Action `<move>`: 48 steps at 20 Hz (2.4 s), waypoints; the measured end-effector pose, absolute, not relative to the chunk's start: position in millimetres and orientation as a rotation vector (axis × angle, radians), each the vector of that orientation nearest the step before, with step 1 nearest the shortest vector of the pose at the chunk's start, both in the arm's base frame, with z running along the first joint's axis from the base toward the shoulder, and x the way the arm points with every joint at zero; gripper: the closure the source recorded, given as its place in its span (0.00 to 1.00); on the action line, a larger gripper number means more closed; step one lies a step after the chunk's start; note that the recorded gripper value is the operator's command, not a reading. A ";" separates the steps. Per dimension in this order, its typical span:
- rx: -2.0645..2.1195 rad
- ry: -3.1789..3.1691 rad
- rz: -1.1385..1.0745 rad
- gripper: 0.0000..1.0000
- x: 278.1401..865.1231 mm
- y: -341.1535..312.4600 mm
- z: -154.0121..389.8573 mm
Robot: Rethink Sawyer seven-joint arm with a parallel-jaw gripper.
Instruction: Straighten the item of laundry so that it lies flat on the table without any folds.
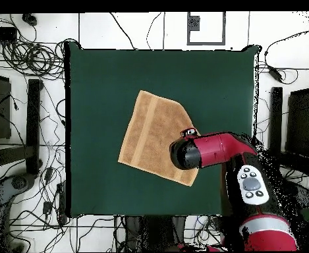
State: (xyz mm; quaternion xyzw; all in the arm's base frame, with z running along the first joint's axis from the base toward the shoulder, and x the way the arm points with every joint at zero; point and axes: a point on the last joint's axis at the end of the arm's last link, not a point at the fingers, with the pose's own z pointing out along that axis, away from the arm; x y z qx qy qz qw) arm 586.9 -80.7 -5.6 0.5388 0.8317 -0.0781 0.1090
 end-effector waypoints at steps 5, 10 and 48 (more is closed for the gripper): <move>1.564 2.467 -0.230 0.00 595.6 -63.5 -17.4; 1.562 2.488 -0.234 0.00 604.9 -48.6 -30.7; 1.425 2.513 -0.514 1.00 625.8 -15.0 -43.0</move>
